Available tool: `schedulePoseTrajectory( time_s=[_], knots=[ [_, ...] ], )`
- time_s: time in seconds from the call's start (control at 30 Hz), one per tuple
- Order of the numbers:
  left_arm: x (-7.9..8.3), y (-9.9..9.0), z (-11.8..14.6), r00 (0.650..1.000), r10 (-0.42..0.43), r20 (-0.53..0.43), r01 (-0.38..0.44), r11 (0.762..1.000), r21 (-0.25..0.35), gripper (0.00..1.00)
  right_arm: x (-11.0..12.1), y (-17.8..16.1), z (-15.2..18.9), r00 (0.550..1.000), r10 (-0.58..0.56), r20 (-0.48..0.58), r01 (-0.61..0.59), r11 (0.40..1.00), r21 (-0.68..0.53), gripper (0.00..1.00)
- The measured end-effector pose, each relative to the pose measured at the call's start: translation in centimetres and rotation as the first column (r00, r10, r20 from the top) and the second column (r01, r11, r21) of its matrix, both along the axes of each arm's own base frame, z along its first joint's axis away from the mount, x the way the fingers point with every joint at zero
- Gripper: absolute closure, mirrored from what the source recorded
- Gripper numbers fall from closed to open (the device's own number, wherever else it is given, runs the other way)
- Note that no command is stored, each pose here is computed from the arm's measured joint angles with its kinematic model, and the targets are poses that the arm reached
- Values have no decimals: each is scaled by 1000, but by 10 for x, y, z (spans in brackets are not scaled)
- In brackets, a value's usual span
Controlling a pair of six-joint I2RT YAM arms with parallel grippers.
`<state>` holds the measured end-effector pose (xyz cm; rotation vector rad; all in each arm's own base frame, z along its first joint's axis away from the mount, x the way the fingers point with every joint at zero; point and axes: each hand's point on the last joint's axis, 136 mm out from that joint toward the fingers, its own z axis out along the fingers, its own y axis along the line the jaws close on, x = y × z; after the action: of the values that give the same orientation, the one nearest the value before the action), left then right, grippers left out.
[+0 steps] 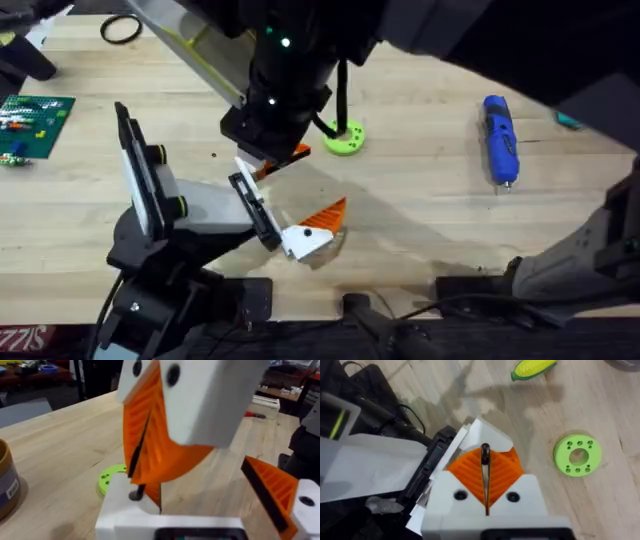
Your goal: Pick up the gripper from the table and insert it into the empty holder that is missing its gripper. Then pick up a screw, insert it into the mounting hole, and use the screwdriver to tighten it. Finally, clean up the table by picking up the vegetable and placing it into the bucket.
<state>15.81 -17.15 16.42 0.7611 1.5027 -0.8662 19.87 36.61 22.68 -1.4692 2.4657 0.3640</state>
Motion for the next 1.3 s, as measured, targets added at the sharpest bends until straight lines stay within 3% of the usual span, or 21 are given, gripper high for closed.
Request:
schedulePoseTrajectory(
  time_s=[0.97, 1.3],
  knots=[
    [0, 0, 0, 1000, 1, -13, -1, 1000, -8, 17, 3, 5, -8, 1000, 0, -5, 0, 1000, -8, 999],
    [0, 0, 0, 1000, 1, -12, -1, 1000, -7, 17, 4, 6, -10, 1000, -3, -8, 3, 1000, -11, 781]
  ],
)
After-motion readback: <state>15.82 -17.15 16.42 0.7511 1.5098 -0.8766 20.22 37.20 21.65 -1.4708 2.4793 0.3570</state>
